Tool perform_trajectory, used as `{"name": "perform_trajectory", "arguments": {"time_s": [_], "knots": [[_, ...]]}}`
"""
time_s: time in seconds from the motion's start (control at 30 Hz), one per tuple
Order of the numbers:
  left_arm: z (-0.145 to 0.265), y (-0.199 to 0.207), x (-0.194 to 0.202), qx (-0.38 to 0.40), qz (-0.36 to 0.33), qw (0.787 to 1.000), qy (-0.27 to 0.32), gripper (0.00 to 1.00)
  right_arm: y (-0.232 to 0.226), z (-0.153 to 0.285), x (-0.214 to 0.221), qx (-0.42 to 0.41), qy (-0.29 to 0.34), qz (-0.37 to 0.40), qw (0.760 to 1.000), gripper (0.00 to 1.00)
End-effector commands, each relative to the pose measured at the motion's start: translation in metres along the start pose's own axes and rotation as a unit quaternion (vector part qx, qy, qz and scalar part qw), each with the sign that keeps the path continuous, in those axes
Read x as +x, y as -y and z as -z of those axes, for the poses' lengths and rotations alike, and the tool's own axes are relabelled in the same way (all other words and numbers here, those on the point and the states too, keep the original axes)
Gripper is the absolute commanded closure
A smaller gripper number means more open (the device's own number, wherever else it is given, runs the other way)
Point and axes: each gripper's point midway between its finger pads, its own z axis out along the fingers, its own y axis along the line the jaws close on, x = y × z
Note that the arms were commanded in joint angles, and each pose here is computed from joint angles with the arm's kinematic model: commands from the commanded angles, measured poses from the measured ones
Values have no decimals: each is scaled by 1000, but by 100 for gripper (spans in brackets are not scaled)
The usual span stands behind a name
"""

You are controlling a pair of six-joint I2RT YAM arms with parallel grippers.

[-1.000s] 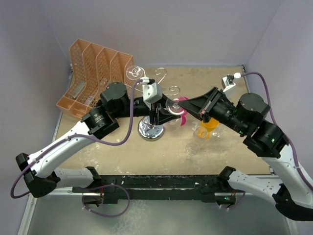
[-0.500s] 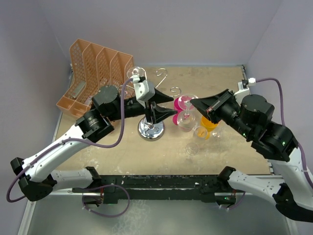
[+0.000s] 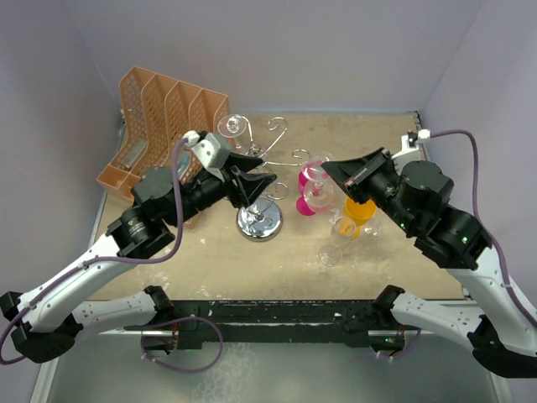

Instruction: Place the wine glass upside down on the wine glass rack

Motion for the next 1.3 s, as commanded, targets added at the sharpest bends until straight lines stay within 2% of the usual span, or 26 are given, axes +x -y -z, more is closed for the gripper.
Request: {"name": "perform_trajectory", "arguments": {"time_s": [0.0,0.23,0.6,0.9,1.27], "knots": [[23,-23,-18,-84,51,994,40,53,-30,-12,13,-74,-26,7,997,100],[56,-38,-15,-140,66,987,38,53,-31,-28,39,-107,-67,14,992,100],[93,-67,5,-236,70,969,6,53,-23,-51,57,-103,-90,17,990,100],[111,-74,20,-261,74,962,-12,53,-24,-64,72,-120,-114,33,986,100],[111,-74,31,-260,72,962,-30,53,-27,-56,91,-146,-165,46,974,100]]}}
